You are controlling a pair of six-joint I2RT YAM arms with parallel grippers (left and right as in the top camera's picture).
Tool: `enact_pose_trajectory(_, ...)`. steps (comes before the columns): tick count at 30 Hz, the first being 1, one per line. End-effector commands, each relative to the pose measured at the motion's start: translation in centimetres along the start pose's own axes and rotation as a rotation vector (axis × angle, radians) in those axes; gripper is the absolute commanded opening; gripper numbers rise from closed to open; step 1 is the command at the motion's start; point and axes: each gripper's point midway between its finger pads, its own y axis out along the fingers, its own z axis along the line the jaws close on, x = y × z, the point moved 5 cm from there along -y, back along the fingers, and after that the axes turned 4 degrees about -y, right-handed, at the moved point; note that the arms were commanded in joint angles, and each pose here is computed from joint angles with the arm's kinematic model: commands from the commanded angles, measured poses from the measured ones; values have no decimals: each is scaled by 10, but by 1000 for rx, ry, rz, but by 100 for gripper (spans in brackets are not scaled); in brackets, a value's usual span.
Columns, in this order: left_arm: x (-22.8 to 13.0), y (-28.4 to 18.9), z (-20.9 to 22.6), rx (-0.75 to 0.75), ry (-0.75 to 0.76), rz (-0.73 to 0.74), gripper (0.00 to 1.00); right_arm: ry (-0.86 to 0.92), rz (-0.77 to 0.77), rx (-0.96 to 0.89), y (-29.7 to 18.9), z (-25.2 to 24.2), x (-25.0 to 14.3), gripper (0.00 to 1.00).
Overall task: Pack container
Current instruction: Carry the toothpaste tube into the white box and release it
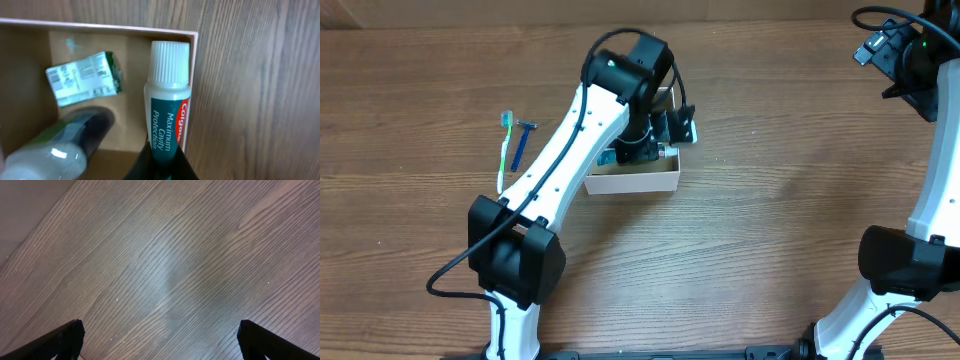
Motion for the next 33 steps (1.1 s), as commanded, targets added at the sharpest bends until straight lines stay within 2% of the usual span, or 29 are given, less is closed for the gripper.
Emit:
enact_pose_trajectory(1,-6,20,-5,-29,150,6,4,13,-19,2,-5,-2,2,100)
enact_pose_trajectory(12,-22,91,-2,23,178,46,4,13,-19,2,-5,-2,2,100)
enact_pose_trajectory(13,-25,98,-4,22,177,48,7,13,-19,2,-5,-2,2,100)
enact_pose_trajectory(15,-29,107,-6,19,176,51,20,13,-19,2,-5,-2,2,100)
enact_pose_trajectory(16,-30,111,-8,17,176,52,36,13,-19,2,-5,-2,2,100)
enact_pose_trajectory(17,-30,112,-7,26,176,53,42,13,-19,2,-5,-2,2,100)
enact_pose_trajectory(18,-28,112,-3,51,165,48,66,13,-19,2,-5,-2,2,100)
enact_pose_trajectory(19,-26,111,0,65,156,42,73,13,-19,2,-5,-2,2,100)
enact_pose_trajectory(26,2,67,28,204,60,-1,78,13,-19,2,-5,-2,2,100)
enact_pose_trajectory(30,24,15,42,274,3,-74,78,13,-19,2,-5,-2,2,100)
enact_pose_trajectory(33,36,-34,49,332,-126,-146,77,13,-19,2,-5,-2,2,100)
